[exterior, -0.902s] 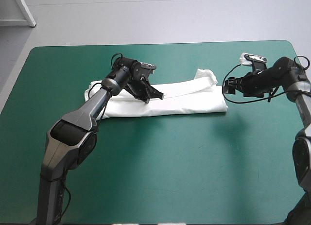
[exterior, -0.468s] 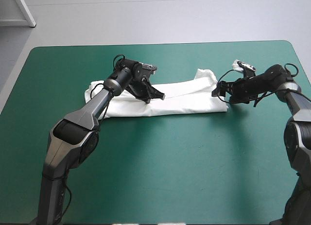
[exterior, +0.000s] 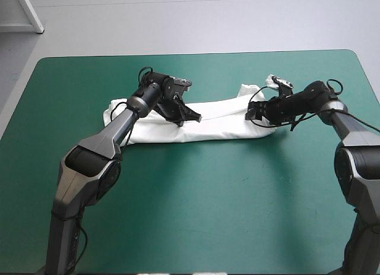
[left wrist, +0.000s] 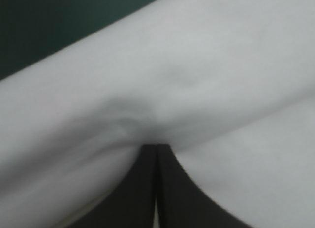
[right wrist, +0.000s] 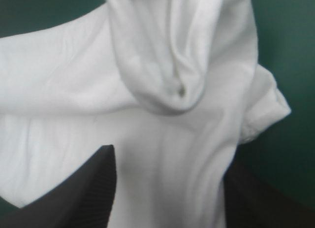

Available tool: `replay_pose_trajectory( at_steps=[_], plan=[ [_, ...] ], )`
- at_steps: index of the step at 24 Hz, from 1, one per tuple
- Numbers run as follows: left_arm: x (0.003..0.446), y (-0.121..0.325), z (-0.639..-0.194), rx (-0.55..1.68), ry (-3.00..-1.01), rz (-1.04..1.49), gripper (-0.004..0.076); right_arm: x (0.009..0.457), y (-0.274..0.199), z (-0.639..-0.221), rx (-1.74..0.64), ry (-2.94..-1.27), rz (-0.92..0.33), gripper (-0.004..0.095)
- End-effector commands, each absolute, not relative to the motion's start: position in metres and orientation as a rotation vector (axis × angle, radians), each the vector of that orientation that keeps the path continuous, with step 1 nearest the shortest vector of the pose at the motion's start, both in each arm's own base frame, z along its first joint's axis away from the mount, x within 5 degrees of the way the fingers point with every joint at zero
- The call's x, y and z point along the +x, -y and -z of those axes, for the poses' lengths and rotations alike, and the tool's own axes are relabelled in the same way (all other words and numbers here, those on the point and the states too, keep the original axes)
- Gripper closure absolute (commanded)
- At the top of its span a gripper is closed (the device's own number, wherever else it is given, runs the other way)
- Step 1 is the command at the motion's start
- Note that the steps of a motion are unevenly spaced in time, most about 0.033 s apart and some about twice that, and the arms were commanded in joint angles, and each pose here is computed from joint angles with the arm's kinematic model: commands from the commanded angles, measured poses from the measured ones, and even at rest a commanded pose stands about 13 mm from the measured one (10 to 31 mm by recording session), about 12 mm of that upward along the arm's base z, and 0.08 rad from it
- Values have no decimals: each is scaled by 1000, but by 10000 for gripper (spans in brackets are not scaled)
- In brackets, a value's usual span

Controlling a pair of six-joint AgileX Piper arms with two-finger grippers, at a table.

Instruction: Fold the cloth

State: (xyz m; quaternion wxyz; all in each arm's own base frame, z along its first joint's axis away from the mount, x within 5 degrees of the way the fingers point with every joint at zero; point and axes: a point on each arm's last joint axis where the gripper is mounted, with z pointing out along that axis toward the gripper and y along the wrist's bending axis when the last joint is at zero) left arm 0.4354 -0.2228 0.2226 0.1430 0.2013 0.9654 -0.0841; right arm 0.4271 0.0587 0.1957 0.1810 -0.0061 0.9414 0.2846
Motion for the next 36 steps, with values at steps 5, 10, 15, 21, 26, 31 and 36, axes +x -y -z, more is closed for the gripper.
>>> replay_pose_trajectory(
  at_steps=[5, 10, 15, 21, 26, 31, 36],
  plan=[
    [434, 224, -249, 555, -2701, 273, 732, 428, -63, -222, -96, -2586, -728, 924],
    [434, 225, -249, 551, -2698, 277, 732, 415, -68, -310, -156, -2386, -786, 925],
    [433, 228, -250, 532, -2702, 345, 732, 402, -106, -386, -303, -2209, -910, 925],
    [432, 229, -250, 531, -2703, 358, 732, 391, -141, -421, -388, -2097, -943, 924],
    [431, 229, -256, 530, -2695, 372, 732, 391, -149, -421, -398, -2089, -947, 924],
    [423, 217, -304, 547, -2606, 283, 732, 392, -149, -419, -399, -2092, -947, 924],
    [398, 192, -357, 574, -2581, 105, 732, 391, -150, -427, -405, -2068, -954, 924]
  ],
)
